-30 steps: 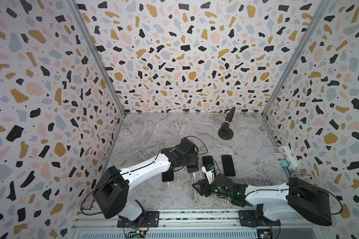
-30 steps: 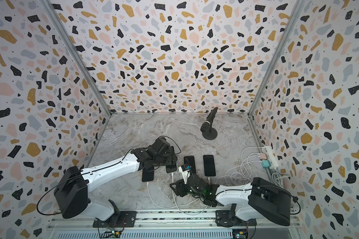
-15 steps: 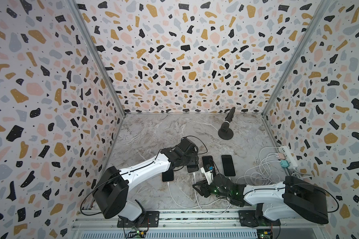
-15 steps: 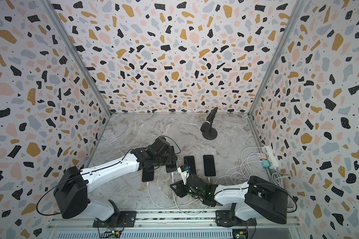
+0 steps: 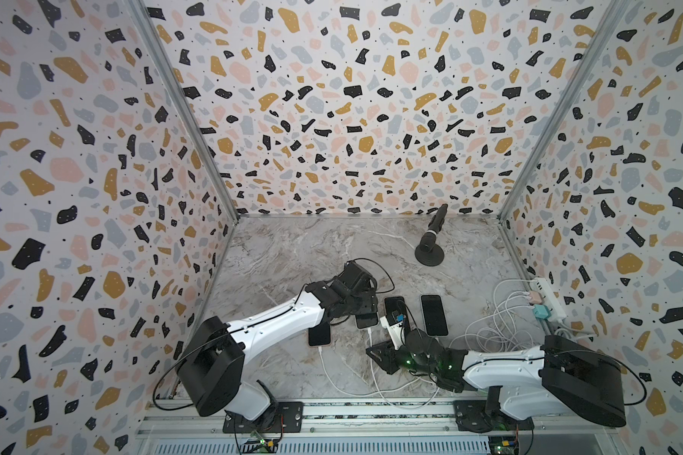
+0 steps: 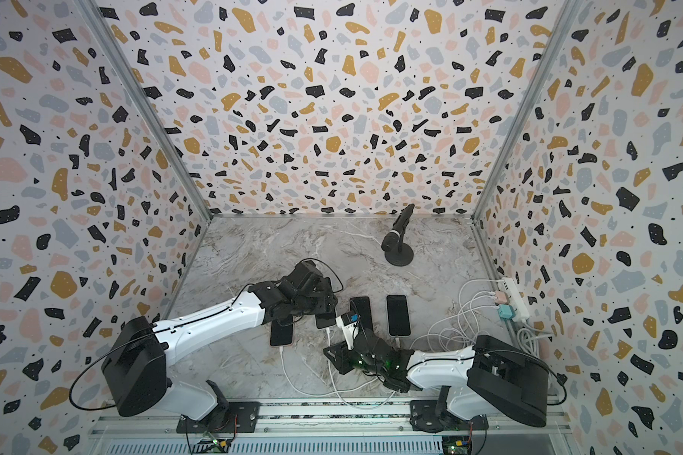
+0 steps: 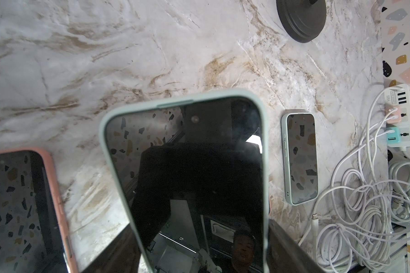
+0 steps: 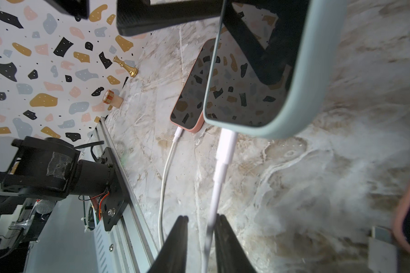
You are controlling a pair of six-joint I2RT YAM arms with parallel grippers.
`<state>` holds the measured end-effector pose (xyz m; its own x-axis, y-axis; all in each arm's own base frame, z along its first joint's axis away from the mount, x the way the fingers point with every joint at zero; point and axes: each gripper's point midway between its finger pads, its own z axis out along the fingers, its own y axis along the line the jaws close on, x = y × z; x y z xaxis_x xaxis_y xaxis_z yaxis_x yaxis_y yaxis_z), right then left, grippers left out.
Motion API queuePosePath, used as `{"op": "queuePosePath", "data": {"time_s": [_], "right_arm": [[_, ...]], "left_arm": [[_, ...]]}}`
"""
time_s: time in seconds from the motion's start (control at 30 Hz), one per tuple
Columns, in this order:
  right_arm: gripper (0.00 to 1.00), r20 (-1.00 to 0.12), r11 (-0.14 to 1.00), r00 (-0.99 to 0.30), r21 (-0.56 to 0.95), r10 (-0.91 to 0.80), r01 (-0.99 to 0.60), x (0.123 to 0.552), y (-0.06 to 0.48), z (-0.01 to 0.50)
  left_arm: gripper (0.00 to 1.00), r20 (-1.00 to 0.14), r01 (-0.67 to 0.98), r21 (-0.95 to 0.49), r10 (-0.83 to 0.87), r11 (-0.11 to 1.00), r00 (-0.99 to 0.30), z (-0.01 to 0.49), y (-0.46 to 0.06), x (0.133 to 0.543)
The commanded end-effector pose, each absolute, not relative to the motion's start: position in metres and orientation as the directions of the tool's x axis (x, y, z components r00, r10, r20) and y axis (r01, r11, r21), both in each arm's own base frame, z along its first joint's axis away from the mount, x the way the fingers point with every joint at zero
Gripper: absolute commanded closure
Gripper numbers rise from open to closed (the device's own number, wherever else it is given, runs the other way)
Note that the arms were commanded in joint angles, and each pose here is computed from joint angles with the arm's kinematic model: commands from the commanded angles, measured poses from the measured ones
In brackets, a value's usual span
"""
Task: Unplug the charging cable from the phone
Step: Remove the charging cable from the phone.
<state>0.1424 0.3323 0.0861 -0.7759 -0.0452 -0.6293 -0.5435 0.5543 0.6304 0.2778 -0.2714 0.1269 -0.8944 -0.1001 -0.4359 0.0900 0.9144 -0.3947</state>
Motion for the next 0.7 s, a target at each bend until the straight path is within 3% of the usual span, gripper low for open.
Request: {"op": "queuePosePath", "data": {"time_s": [0.0,0.4,0.67], "right_arm": [[0.77,-0.636,0.549,-0.77,0.628,-0.046,-0.551,0.1457,0.3388,0.0945],[0.78,-0.636,0.565,-0.77,0.619,-0.048,-0.546,0.1468,0.336,0.0919],[0.87,-0.635,0.562,-0.771,0.621,-0.047,-0.546,0.1465,0.336,0.0909]], "left_arm": [[0.63,-0.494,0.114,-0.445,-0.138,0.888,-0.858,0.1515,-0.275,0.2882],[0.64,-0.499,0.111,-0.448,-0.145,0.887,-0.854,0.1546,-0.2734,0.2896],[0.64,-0.496,0.111,-0.455,-0.148,0.883,-0.855,0.1552,-0.2736,0.2891]]}}
